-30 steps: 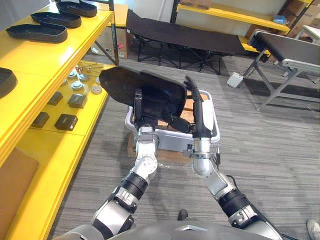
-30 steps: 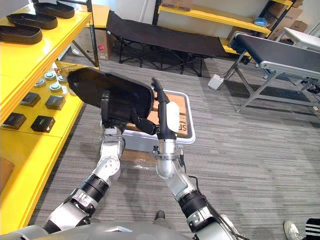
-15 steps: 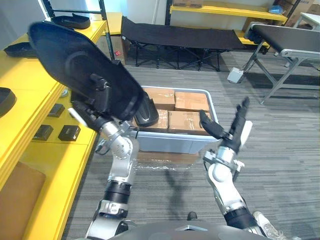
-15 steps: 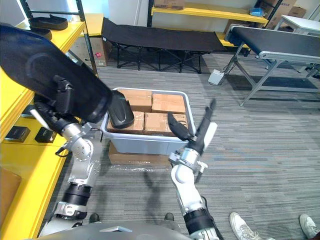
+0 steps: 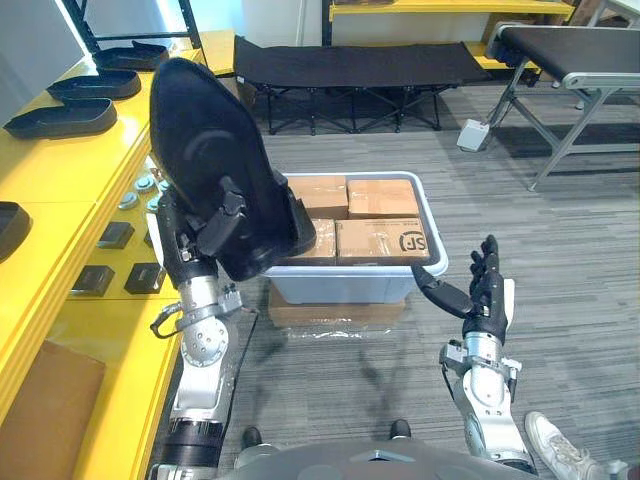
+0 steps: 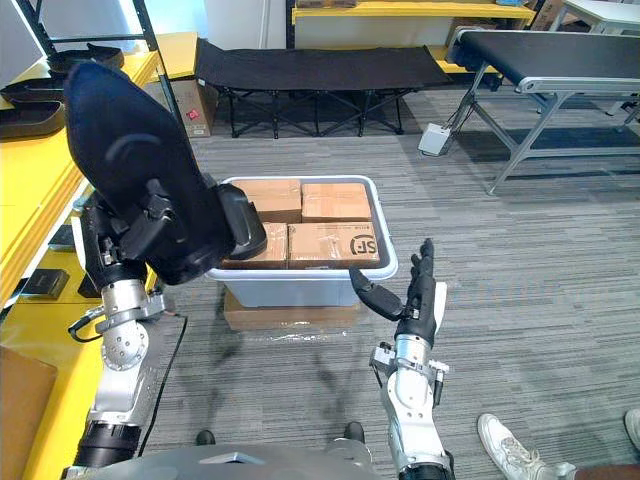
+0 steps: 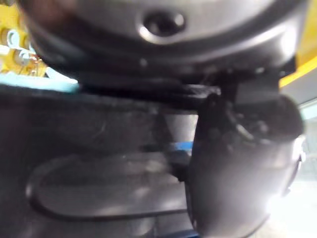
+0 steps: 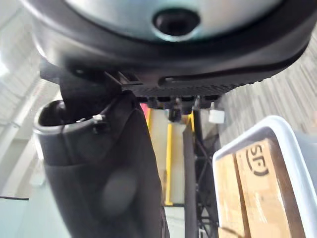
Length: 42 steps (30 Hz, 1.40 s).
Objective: Walk over and take three plastic housings, then place them on the shelf
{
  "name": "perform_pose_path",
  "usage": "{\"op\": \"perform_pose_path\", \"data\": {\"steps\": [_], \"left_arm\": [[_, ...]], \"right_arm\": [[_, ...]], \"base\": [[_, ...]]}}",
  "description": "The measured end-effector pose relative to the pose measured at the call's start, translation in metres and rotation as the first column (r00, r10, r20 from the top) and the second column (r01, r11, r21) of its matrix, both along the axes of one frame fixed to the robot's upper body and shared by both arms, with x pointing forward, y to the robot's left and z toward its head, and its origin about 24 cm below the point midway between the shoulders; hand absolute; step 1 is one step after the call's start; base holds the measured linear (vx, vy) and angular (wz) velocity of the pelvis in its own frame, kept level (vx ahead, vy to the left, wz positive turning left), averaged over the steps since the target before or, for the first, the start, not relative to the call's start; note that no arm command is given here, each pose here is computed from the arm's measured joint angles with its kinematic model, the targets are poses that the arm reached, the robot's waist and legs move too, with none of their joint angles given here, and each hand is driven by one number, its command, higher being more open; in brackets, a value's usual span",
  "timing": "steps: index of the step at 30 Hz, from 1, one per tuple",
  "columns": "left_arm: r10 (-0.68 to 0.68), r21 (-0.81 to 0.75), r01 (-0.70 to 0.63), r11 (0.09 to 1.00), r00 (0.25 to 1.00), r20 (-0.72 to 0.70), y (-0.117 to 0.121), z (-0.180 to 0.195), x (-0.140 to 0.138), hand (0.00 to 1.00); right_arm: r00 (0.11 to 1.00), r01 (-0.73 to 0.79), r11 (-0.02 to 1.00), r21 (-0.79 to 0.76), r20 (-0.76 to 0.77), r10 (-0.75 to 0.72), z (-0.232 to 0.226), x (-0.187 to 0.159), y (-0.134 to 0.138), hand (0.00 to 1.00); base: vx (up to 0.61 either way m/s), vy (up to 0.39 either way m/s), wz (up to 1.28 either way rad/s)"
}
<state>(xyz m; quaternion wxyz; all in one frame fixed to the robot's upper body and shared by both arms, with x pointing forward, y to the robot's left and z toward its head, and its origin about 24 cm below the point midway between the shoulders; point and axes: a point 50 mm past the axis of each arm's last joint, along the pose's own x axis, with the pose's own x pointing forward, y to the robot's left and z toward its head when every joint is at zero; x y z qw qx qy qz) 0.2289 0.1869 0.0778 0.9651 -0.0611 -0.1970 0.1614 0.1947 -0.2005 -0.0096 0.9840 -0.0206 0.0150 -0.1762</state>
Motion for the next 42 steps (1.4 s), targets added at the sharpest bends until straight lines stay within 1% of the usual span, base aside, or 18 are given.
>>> {"op": "perform_pose_path", "data": {"steps": [3,5,6,8,12,16,19,20,21,23,26,28,30,33,37,39,42], "left_arm": [[-0.082,0.017,0.082,0.996,0.997,0.012,0.003,0.003,-0.008,0.0],[-0.164,0.0,0.164,0.986,0.986,0.041,0.005,0.006,-0.011,0.0],[-0.179,-0.007,0.179,0.984,0.983,0.049,0.006,0.007,-0.011,0.0],[-0.192,-0.006,0.192,0.981,0.98,0.059,0.006,0.009,-0.012,0.0],[-0.181,-0.034,0.183,0.983,0.983,0.042,0.011,0.005,-0.023,0.0],[-0.167,-0.028,0.168,0.985,0.985,0.035,0.016,0.005,-0.035,0.0],[-0.153,-0.026,0.155,0.988,0.986,0.059,0.017,0.01,-0.045,0.0],[-0.136,-0.029,0.137,0.99,0.989,0.054,0.02,0.01,-0.051,0.0],[-0.129,-0.032,0.131,0.991,0.99,0.049,0.021,0.009,-0.053,0.0],[-0.105,-0.063,0.106,0.992,0.994,0.024,0.029,0.003,-0.065,0.0],[-0.059,-0.087,0.057,0.995,0.998,-0.031,0.04,-0.006,-0.08,0.0],[-0.047,-0.095,0.042,0.995,0.998,-0.046,0.043,-0.009,-0.085,0.0],[-0.073,-0.11,0.068,0.992,0.996,-0.042,0.042,-0.01,-0.087,0.0],[-0.163,-0.11,0.161,0.981,0.987,-0.01,0.037,-0.009,-0.084,0.0],[-0.233,-0.101,0.232,0.967,0.972,0.003,0.029,-0.009,-0.083,0.0],[-0.251,-0.105,0.251,0.962,0.968,0.007,0.025,-0.009,-0.081,0.0],[-0.316,-0.085,0.318,0.944,0.948,0.037,0.017,-0.004,-0.072,0.0]], "right_arm": [[0.997,-0.046,0.999,0.022,-0.053,0.048,-0.009,-0.003,-0.001,1.0],[0.995,-0.066,0.998,0.016,-0.075,0.067,-0.012,-0.005,-0.006,1.0],[0.995,-0.068,0.997,0.025,-0.073,0.07,-0.011,-0.005,-0.007,1.0],[0.995,-0.078,0.996,0.04,-0.065,0.081,-0.01,-0.003,-0.012,1.0],[0.993,-0.109,0.991,0.078,-0.045,0.113,-0.007,0.002,-0.01,1.0],[0.975,-0.218,0.972,0.092,-0.031,0.222,-0.004,0.013,0.008,1.0],[0.941,-0.338,0.939,0.07,-0.006,0.339,0.005,0.03,0.033,1.0],[0.918,-0.395,0.917,0.053,0.015,0.395,0.01,0.038,0.045,1.0],[0.906,-0.422,0.906,0.038,0.025,0.422,0.013,0.041,0.052,1.0],[0.857,-0.509,0.86,-0.049,0.068,0.511,0.03,0.057,0.073,1.0],[0.807,-0.567,0.817,-0.101,0.129,0.576,0.051,0.074,0.091,1.0],[0.792,-0.58,0.806,-0.119,0.149,0.592,0.059,0.08,0.095,1.0],[0.8,-0.577,0.81,-0.106,0.128,0.587,0.055,0.078,0.094,1.0],[0.832,-0.549,0.832,-0.078,0.043,0.553,0.037,0.068,0.086,1.0],[0.854,-0.52,0.851,-0.077,-0.041,0.518,0.019,0.054,0.081,1.0],[0.858,-0.514,0.855,-0.069,-0.04,0.512,0.018,0.054,0.081,1.0],[0.878,-0.479,0.875,-0.07,-0.018,0.479,0.022,0.054,0.074,1.0]], "base": [[0.0,0.003,0.03],[-0.03,0.003,0.09],[-0.03,0.002,0.09],[-0.02,0.003,0.09],[0.0,0.004,0.24],[0.01,-0.005,0.59],[0.03,-0.018,0.71],[0.03,-0.017,0.63],[0.03,-0.021,0.6],[0.04,-0.038,0.55],[0.05,-0.033,0.3],[0.0,-0.015,0.38],[-0.04,-0.016,0.66],[-0.03,-0.011,0.76],[0.01,-0.005,0.52],[0.02,0.029,0.21],[-0.01,0.024,0.51]]}}
